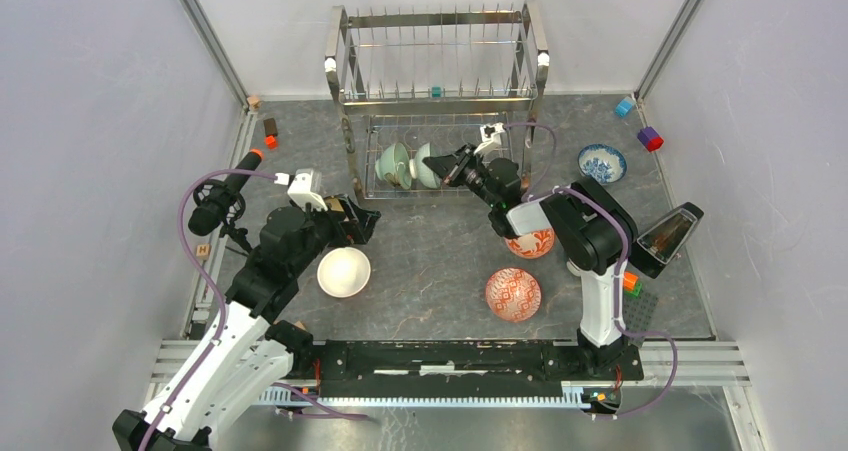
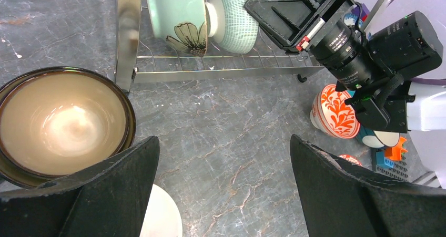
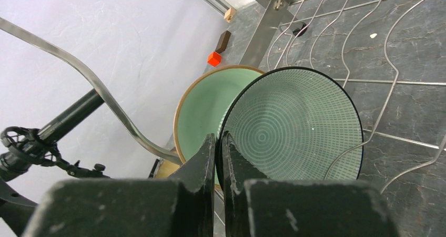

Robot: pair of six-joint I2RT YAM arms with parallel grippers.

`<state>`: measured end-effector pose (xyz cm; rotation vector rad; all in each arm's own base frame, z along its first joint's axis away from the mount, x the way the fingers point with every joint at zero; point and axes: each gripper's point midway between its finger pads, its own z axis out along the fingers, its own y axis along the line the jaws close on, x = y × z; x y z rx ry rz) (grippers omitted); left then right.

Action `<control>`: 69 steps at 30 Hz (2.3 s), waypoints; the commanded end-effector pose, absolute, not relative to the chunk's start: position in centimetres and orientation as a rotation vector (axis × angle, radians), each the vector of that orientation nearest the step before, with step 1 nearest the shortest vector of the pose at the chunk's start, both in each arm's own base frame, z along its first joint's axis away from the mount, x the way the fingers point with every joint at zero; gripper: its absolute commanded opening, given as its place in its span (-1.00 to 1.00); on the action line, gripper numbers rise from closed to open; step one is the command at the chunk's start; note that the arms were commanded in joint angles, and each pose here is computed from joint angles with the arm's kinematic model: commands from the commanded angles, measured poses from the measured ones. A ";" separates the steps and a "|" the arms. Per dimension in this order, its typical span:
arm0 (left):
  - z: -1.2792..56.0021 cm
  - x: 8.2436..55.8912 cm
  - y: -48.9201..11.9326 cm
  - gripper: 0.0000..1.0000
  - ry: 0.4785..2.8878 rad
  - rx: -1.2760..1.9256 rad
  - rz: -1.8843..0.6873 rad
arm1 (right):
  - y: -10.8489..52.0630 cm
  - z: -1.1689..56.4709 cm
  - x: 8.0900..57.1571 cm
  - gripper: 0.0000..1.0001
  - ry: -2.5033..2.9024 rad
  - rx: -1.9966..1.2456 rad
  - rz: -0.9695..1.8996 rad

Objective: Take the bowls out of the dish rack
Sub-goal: Pick up the bowl from the dish rack.

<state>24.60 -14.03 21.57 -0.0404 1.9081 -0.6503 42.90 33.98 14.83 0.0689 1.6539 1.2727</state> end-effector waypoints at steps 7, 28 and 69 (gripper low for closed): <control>22.2 24.8 -14.3 0.97 1.875 -0.045 -0.674 | 31.8 21.7 43.0 -1.00 1.397 0.146 1.466; 22.5 24.8 -14.1 0.96 1.864 -0.070 -0.678 | 31.6 28.9 38.2 -1.00 1.221 0.030 1.672; 22.9 25.6 -7.1 0.99 1.847 -0.541 -0.379 | 25.8 21.8 23.2 -1.00 1.673 -0.623 0.581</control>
